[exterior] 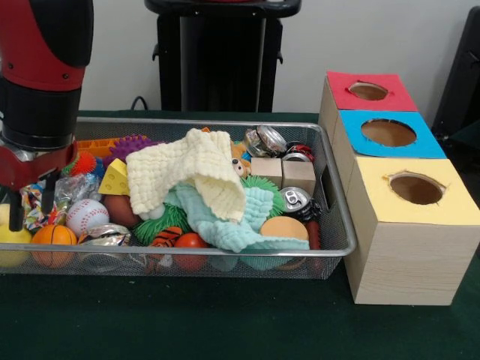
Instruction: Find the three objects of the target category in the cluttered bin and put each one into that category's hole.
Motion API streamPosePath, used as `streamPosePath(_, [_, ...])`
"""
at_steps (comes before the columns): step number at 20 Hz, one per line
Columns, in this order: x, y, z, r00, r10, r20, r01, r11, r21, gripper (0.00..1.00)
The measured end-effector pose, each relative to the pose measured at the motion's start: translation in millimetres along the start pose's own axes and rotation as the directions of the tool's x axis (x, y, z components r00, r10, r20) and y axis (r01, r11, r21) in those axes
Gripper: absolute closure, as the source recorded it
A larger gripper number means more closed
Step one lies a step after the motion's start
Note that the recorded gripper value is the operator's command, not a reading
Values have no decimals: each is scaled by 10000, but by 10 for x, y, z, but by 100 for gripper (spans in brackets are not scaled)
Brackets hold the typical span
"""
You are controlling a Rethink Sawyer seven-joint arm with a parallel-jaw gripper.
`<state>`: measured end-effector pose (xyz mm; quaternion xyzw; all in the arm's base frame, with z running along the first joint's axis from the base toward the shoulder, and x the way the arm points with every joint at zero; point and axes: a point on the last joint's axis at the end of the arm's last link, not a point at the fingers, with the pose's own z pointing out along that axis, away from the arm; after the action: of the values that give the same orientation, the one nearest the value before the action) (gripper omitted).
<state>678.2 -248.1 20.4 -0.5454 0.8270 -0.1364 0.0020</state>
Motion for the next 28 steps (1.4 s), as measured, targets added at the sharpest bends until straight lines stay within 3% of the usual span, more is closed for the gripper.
streamPosePath(21, [282, 278, 160, 9968, 35, -798, -110, 9955, -940, 0])
streamPosePath(28, [305, 308, 164, 9965, 199, -812, -294, 9927, -1169, 0])
